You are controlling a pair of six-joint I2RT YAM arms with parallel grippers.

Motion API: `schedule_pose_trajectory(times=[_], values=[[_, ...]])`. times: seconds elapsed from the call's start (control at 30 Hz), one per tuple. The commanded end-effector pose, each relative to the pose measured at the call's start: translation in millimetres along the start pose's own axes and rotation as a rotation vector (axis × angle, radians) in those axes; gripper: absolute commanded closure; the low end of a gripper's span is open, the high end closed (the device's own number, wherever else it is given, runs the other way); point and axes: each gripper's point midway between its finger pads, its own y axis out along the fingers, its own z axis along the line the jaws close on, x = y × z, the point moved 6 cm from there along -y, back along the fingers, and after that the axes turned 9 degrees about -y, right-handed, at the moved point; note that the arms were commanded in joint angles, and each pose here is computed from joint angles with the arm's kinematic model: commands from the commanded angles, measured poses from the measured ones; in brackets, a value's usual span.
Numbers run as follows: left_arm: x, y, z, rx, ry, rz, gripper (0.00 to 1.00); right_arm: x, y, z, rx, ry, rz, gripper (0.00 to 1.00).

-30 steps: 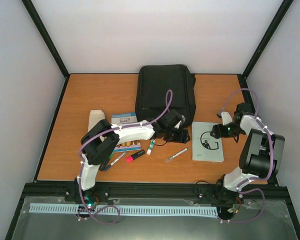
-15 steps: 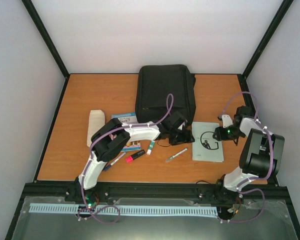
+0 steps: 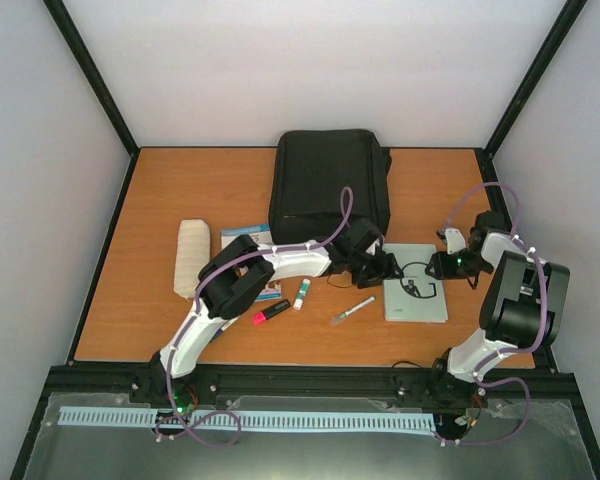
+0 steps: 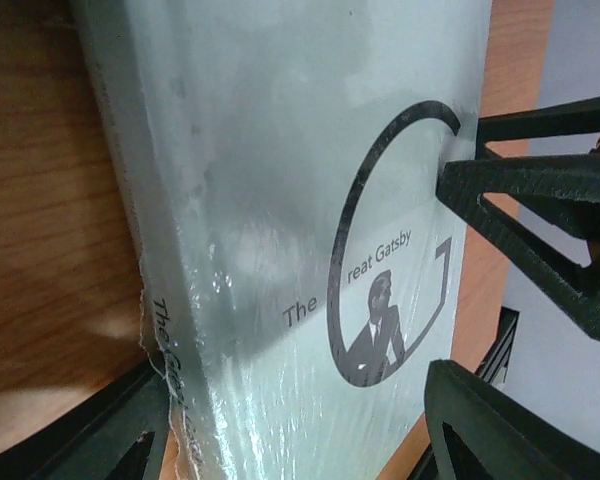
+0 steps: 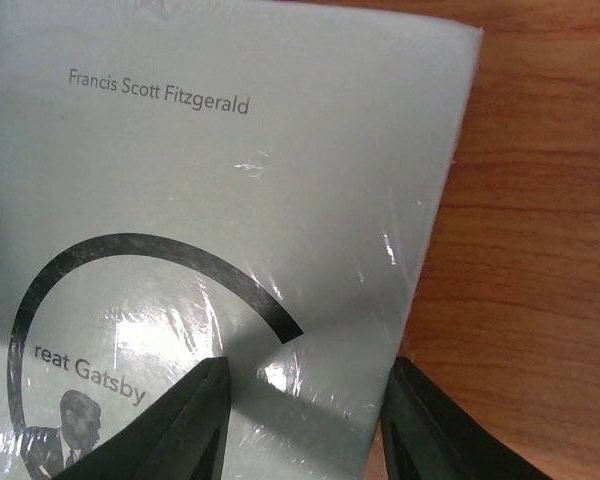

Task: Pack the student bag
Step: Pick up the book from the center of the board.

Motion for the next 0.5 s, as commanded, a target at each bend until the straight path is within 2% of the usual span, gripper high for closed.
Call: schedule_pose_trajectory(times=[0.0,0.13,0.3,0.47], values=[[0,17,-12,-0.048,-0.004,0.028,0.28,-21,22,4,0.047,0.005,0.099,0.58],[3,11,-41,-0.168,0.020,0.025,0.28,-22,26,3,0.057,0.008,0.110,0.58],[-3,-19,-85,-0.314,0.081,-0.018,0.29,-22,24,3,0.065,0.009,0.098,0.57],[-11,-40,-107,-0.408,0.134,-0.055,0.32,-20,16,-1,0.071,0.027,0.058,0.53]])
